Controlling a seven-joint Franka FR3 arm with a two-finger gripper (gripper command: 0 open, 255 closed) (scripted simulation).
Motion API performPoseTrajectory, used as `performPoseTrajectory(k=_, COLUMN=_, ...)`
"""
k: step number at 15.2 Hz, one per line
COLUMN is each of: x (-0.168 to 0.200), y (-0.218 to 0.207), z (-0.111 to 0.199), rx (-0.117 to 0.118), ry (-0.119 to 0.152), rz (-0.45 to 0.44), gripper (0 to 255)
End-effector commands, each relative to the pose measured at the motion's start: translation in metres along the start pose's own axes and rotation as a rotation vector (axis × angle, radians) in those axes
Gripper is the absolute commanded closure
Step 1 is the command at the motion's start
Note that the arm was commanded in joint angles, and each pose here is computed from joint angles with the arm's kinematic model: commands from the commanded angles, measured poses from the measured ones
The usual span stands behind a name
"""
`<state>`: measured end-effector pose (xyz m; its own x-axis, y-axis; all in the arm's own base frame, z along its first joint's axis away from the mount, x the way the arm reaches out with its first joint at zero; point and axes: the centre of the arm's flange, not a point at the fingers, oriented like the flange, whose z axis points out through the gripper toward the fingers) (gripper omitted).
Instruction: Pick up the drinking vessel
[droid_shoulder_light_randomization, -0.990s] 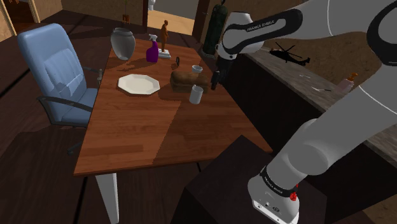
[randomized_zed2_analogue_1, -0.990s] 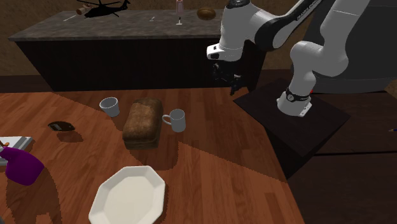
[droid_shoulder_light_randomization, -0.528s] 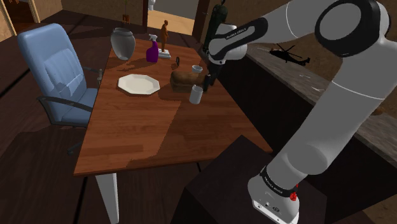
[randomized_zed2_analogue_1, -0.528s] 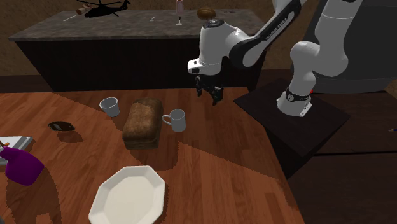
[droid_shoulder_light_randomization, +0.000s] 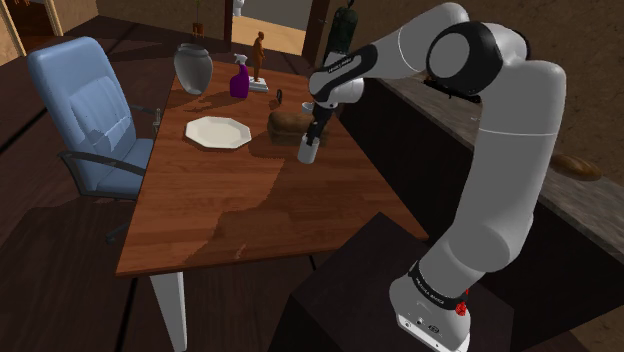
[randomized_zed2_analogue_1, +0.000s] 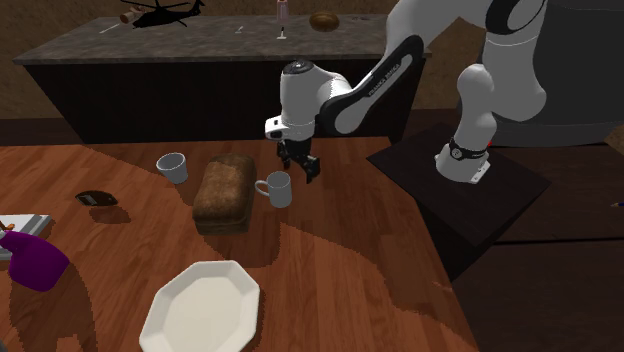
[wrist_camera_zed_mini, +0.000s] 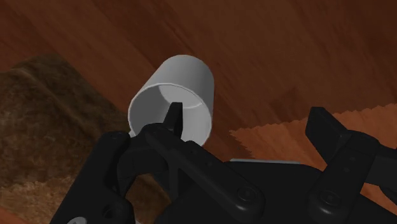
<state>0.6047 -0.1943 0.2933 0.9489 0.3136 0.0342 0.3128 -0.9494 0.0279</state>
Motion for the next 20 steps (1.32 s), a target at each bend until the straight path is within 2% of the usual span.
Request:
performPoseTrajectory(k=1, x=0.014, y=0.014, z=0.016, rx=0.003, ry=0.009, rz=-0.019, gripper=0)
performPoseTrajectory(k=3, x=0.027, y=0.025, z=0.03, rx=0.004, ry=0.015, rz=-0.033, gripper=0)
performPoseTrajectory(k=12, x=0.026, y=0.024, z=0.07, rx=0.004, ry=0.015, rz=-0.033, gripper=0)
performPoseTrajectory(k=13, x=0.026, y=0.024, z=0.07, rx=0.004, ry=0.015, rz=-0.033, gripper=255)
performPoseTrajectory(k=20, x=0.026, y=0.025, z=0.07, rx=0.004, ry=0.015, rz=-0.033, gripper=255)
